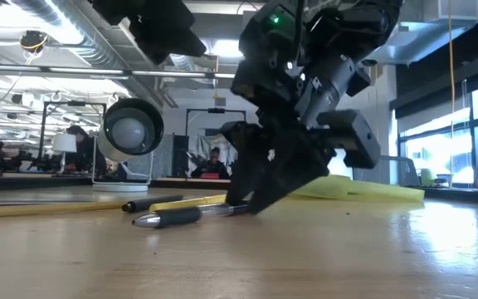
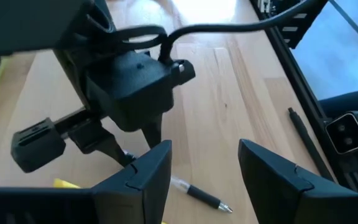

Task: Pick & place school supplies into a supply box
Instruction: Put the black pen into the yellow supply box

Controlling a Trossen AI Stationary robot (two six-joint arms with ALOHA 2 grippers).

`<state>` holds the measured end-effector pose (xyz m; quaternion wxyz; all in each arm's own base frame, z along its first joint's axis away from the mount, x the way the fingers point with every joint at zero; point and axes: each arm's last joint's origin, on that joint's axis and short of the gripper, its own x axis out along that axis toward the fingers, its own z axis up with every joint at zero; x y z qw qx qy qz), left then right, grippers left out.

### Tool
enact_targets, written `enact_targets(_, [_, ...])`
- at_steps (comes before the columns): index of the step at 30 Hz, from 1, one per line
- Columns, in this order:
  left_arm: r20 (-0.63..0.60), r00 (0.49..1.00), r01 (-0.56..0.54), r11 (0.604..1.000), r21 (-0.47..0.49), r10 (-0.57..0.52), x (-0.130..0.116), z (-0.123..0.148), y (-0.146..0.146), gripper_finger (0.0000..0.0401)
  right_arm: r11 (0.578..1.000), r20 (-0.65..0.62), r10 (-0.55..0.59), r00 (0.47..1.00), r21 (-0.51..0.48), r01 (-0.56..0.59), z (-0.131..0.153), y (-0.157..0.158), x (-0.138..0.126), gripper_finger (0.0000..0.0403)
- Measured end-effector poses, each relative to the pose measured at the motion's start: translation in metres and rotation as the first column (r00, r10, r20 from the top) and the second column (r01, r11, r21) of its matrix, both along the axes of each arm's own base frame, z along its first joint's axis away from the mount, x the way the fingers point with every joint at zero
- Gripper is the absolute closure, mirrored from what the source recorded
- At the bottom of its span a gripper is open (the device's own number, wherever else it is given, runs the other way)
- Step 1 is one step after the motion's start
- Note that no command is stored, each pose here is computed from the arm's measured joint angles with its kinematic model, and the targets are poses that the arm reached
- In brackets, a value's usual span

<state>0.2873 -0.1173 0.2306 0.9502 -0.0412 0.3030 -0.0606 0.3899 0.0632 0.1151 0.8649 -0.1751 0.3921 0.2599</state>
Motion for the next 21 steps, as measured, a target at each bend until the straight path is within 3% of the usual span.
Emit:
enact_targets(7, [0.000, 1.000, 0.001, 1.000, -0.001, -0.001, 0.0000, 0.0000, 0.0000, 0.0224, 0.999, -0.019, -0.036, 0.999, -0.019, 0.036, -0.0017, -0.0019, 0.0000, 0.0250])
enact_targets(17, [-0.002, 1.000, 0.002, 1.000, -0.001, -0.002, -0.0001, -0.0001, 0.0000, 0.0228, 1.000, -0.072, -0.024, 0.997, -0.014, 0.023, -0.0032, -0.0021, -0.0040, 0.0335])
enact_targets(21, [-0.002, 1.000, 0.001, 1.000, -0.001, -0.001, -0.0001, -0.0002, 0.0000, 0.0228, 0.999, -0.083, -0.039, 0.996, -0.009, 0.038, -0.0035, -0.0024, -0.0047, 0.0340])
